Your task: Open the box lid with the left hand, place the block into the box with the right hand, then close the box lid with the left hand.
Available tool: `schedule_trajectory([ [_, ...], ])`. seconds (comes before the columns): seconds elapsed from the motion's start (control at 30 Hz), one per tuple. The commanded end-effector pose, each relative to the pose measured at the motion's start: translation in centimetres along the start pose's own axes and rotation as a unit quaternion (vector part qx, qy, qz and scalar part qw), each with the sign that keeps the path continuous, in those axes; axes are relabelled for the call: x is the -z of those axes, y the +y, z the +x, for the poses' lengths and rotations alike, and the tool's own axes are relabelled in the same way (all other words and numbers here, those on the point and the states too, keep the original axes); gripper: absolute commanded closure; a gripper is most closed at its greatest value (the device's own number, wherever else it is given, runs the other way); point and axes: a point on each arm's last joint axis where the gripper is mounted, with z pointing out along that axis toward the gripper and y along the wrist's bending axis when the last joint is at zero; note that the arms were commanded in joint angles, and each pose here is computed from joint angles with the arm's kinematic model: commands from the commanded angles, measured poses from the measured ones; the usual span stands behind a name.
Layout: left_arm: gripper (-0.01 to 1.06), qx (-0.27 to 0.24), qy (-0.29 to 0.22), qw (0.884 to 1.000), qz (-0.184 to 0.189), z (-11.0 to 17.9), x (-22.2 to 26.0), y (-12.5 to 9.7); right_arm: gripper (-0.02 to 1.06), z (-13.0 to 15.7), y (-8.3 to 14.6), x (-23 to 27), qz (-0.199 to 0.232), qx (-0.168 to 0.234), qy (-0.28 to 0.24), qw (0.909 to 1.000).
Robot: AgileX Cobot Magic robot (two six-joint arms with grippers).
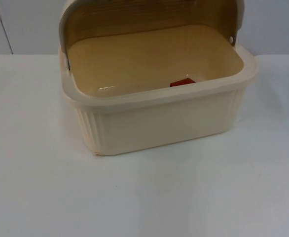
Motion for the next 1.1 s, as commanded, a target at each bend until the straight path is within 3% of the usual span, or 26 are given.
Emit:
schedule_trajectory([
  [0.0,0.00,0.010,-0.009,1.000,0.002,-0.1,0.2,0.0,-0.01,0.0,0.0,0.1,0.002,0.011,-0.005,0.9999],
  [0.2,0.00,0.008,-0.029,1.000,0.004,-1.0,-0.4,0.0,-0.01,-0.2,-0.1,0.1,0.009,0.024,-0.012,0.9996],
  [0.4,0.00,-0.012,-0.028,1.000,0.006,-2.9,-4.0,-0.1,-0.01,-0.4,-0.1,0.1,0.010,0.024,-0.023,0.9994],
  [0.57,0.00,-0.065,-0.024,0.997,0.025,-4.9,-7.7,-1.6,-0.01,-0.4,-0.1,0.1,0.010,0.024,-0.023,0.9994],
  [0.8,0.00,-0.110,-0.043,0.989,0.083,-7.6,-13.0,-6.7,-0.01,-0.4,-0.1,0.1,0.010,0.024,-0.023,0.9994],
  [1.07,0.00,-0.128,-0.037,0.981,0.140,-7.2,-18.2,-12.7,-0.01,-0.4,-0.2,0.1,0.017,0.040,-0.022,0.9988],
])
